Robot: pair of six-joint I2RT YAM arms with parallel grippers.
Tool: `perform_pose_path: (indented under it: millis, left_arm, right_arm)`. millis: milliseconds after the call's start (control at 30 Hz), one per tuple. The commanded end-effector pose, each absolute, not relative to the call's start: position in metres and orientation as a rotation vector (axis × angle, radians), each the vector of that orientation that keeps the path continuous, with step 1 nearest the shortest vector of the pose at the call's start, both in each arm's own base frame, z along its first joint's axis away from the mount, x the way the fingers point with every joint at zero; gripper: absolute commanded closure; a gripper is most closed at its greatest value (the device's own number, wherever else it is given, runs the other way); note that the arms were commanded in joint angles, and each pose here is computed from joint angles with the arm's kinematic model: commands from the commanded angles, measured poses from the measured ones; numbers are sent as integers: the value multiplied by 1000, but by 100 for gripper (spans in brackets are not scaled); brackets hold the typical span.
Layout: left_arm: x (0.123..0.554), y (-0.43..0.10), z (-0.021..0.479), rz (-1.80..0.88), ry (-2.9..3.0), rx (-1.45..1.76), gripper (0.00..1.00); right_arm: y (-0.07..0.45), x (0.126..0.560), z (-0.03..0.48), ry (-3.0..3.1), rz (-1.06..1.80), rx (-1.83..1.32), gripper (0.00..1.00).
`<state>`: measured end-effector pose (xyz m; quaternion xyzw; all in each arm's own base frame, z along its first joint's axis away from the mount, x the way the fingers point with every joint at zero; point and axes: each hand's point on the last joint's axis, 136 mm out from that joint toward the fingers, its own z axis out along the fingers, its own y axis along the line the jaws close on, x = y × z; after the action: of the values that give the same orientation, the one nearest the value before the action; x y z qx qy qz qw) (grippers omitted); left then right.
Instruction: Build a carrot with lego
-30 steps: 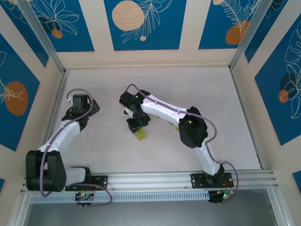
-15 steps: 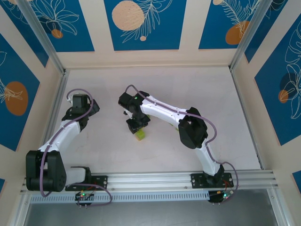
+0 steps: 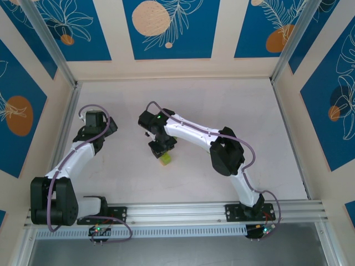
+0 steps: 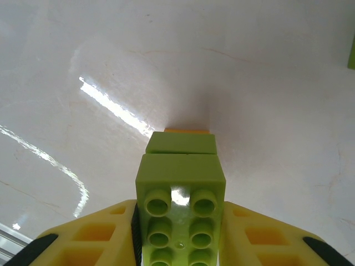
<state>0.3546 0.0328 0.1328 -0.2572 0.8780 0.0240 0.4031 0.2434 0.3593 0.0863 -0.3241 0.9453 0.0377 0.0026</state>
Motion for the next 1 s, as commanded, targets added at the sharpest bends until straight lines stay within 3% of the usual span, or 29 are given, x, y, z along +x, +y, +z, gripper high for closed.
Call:
perform_pose_path:
  millis: [0, 967]
  left_arm:
    - [358, 37, 146, 48, 2182, -659, 1]
    - [359, 36, 146, 44, 2183, -658, 1]
  right_arm:
    - [341, 230, 66, 3046, -19, -1036, 65]
    - [334, 189, 5, 3159, -140, -1096, 68]
